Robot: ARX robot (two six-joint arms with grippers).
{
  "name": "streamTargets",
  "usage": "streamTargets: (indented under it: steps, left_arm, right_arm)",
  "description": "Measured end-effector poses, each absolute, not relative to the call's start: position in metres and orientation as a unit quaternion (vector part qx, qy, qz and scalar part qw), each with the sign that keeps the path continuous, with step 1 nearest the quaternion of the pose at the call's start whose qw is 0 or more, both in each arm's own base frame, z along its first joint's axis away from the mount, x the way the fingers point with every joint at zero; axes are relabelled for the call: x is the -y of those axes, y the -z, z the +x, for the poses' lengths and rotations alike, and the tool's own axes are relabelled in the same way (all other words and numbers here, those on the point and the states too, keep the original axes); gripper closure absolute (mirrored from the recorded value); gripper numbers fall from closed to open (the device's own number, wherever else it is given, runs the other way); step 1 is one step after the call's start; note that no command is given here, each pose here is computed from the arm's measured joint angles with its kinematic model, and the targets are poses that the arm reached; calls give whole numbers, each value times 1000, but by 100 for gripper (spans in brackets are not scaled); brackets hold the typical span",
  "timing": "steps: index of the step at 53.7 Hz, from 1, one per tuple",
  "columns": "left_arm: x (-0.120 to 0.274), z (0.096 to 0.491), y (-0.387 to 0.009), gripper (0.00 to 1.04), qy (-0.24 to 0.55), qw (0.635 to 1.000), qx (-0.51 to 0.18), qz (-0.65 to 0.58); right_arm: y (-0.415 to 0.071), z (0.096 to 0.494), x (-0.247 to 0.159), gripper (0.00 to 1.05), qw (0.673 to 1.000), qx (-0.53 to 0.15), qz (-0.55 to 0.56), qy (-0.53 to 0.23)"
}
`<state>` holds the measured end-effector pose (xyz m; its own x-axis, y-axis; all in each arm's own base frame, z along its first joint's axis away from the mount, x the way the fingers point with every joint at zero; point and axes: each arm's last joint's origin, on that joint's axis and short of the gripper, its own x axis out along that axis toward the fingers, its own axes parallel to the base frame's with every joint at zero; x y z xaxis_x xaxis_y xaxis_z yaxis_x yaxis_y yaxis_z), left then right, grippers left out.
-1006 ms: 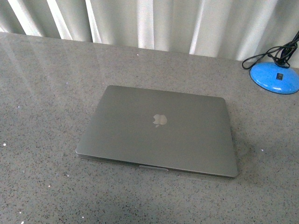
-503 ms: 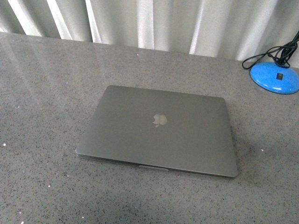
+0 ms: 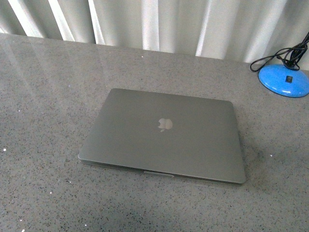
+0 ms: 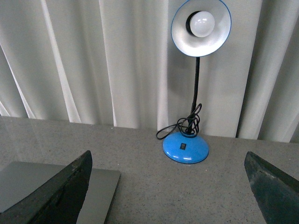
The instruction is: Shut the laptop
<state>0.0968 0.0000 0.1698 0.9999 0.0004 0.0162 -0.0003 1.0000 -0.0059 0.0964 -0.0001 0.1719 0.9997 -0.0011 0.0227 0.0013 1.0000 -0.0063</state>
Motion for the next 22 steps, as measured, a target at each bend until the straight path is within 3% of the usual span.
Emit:
streamTargets:
  steps: [22]
  left_arm:
    - [0, 97, -170, 7, 0, 1000, 8, -3]
  right_arm:
    - [-172, 96, 0, 10, 1000, 11, -3, 1]
